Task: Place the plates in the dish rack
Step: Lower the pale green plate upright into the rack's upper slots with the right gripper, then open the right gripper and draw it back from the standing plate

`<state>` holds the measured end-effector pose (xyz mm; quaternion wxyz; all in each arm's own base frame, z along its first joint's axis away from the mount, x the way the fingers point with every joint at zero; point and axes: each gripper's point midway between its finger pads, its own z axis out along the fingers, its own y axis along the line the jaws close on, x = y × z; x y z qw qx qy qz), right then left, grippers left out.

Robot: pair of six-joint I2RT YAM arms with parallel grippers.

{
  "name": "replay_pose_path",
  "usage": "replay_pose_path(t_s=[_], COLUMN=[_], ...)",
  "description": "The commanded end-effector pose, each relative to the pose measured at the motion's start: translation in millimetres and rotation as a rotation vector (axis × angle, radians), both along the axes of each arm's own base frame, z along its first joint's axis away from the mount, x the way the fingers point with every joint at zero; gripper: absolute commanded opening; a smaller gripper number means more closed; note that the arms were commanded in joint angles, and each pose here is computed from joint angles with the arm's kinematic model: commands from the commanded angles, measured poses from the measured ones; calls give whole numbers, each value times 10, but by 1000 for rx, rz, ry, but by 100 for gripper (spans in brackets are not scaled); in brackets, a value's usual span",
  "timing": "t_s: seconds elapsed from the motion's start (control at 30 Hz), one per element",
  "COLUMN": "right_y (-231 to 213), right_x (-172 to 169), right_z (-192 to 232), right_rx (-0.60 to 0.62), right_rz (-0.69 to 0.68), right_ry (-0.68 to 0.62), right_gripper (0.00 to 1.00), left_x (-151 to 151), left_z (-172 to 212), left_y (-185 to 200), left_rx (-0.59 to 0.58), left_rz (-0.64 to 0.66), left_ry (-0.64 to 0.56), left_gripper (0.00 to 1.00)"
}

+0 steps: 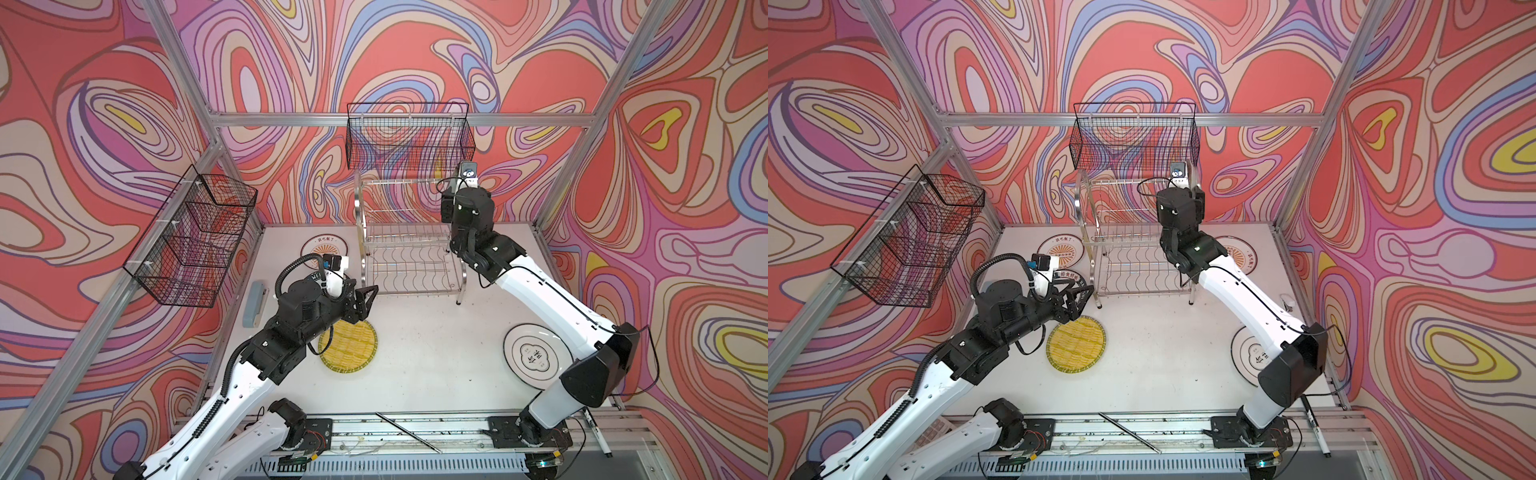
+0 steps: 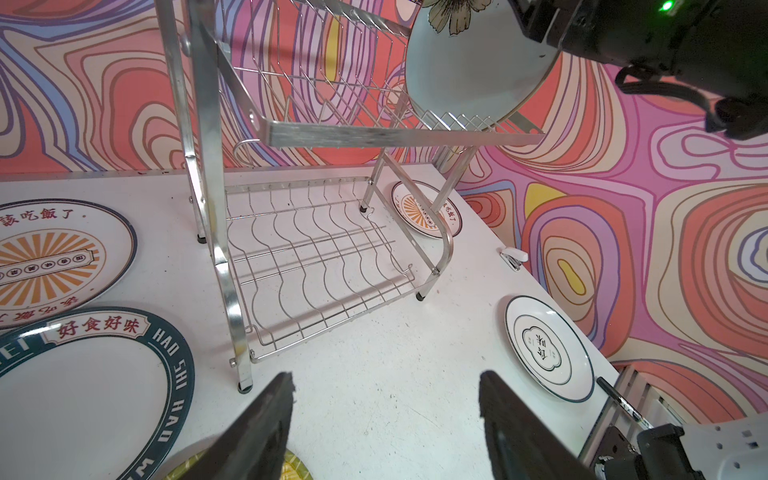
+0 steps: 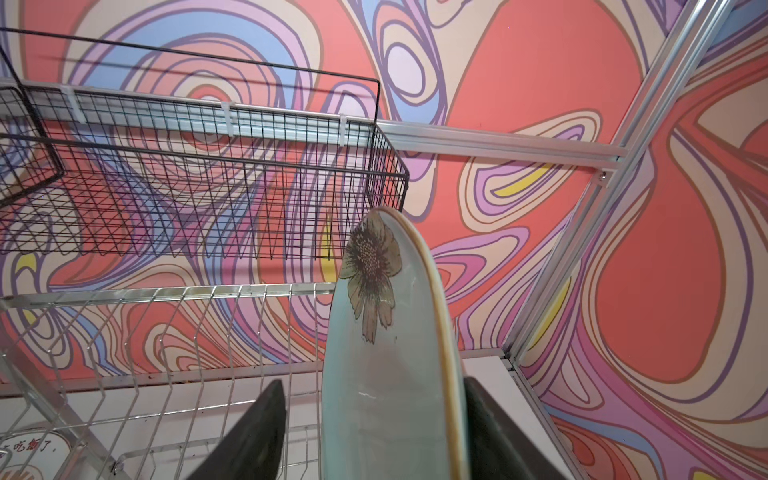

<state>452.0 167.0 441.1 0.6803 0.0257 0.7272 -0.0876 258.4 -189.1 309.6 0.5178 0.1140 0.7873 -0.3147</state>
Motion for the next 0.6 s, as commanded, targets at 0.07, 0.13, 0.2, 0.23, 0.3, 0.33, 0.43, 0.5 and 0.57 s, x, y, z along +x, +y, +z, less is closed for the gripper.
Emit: replay_pose_path(t_s=[0.07,0.13,0.2,0.23,0.3,0.33,0.43,0.5,0.57], right_y=[22,15,7,5,6,5,3,-1,11], right_x=[-219,-256,-289,-309,-347,-364,-417,-455,-489], right_z=[480,507,526,534,545,548,561,574,583], right_rx=[54,58,62,65,70,72,83,88,95], right_rz=[93,104,114,121,136,144,165,177,198], right_ry=[-92,-94,-96,-97,-99,-100,-105,-110,-119], right_gripper=[70,71,72,72,74,74,77,79,82], left_x=[-11,-7,-4,-2,0,0,5,10,18], left_z=[48,54,62,68,71,68,83,80,81], left_y=[6,4,3,4,6,5,0,-2,-6], left_rx=[1,0,0,0,0,0,-4,-3,-2], left_rz=[-2,-1,-1,-1,1,1,0,0,0], left_ry=[-26,-27,-29,-31,-32,-32,-37,-38,-40], left_gripper=[73,73,73,73,73,73,73,73,73])
